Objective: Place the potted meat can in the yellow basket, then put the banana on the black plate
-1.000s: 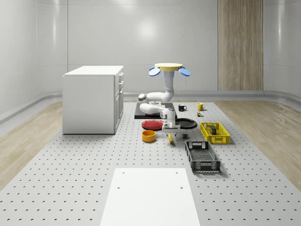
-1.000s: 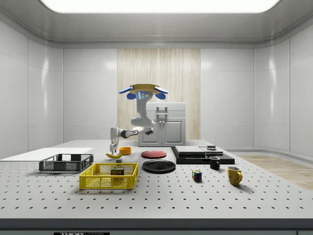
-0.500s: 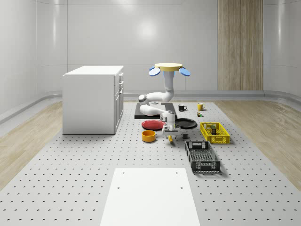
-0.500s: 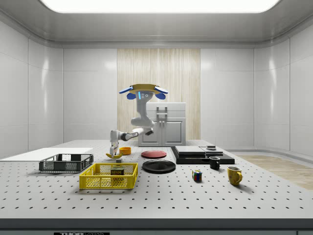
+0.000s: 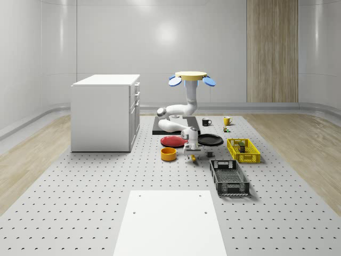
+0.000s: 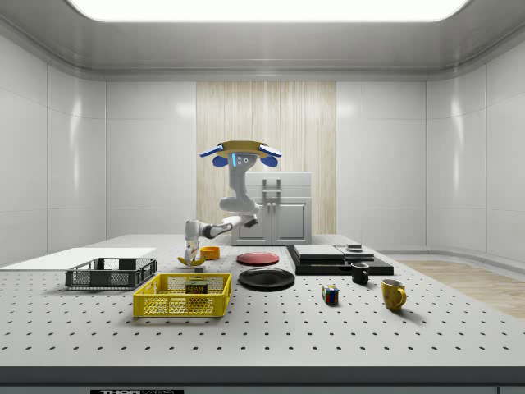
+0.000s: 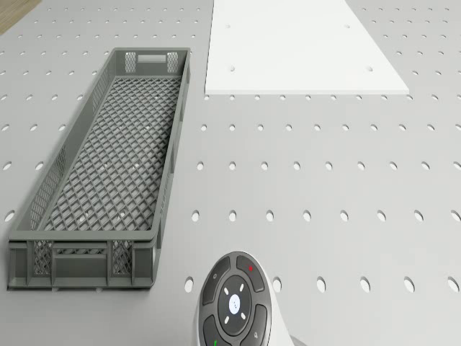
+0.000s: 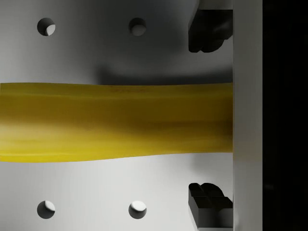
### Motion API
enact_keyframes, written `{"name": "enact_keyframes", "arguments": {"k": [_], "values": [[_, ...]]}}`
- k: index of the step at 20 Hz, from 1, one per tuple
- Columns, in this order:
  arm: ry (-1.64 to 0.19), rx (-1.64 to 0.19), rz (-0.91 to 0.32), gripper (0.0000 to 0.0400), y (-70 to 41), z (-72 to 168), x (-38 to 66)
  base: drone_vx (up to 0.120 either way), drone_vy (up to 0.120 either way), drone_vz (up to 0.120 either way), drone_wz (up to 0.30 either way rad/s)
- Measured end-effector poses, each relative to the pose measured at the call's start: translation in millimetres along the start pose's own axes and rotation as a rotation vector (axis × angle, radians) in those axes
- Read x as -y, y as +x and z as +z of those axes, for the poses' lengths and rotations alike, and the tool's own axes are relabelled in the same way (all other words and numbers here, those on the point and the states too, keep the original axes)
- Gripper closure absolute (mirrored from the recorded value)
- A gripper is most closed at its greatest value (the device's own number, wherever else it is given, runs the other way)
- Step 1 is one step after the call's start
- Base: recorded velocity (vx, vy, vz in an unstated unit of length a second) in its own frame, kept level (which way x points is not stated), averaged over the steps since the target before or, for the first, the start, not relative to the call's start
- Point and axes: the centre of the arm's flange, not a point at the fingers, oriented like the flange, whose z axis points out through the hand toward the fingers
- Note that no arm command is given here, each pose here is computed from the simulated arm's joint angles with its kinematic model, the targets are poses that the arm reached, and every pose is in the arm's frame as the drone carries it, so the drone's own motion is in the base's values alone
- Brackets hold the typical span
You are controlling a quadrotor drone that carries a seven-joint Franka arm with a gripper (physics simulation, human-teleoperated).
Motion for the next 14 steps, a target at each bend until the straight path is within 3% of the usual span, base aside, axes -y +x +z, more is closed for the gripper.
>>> {"name": "enact_keyframes", "arguments": {"k": [2, 5, 14], "values": [[0.0, 0.0, 0.0, 0.0141, 0.2, 1.2, -0.2, 0.0, 0.0, 0.0, 0.0], [0.0, 0.0, 0.0, 0.0199, 0.3, 2.3, -0.3, 0.0, 0.0, 0.0, 0.0], [-0.002, -0.005, 0.02, 0.0211, 0.7, -6.8, -0.6, 0.0, 0.0, 0.0, 0.0]]}}
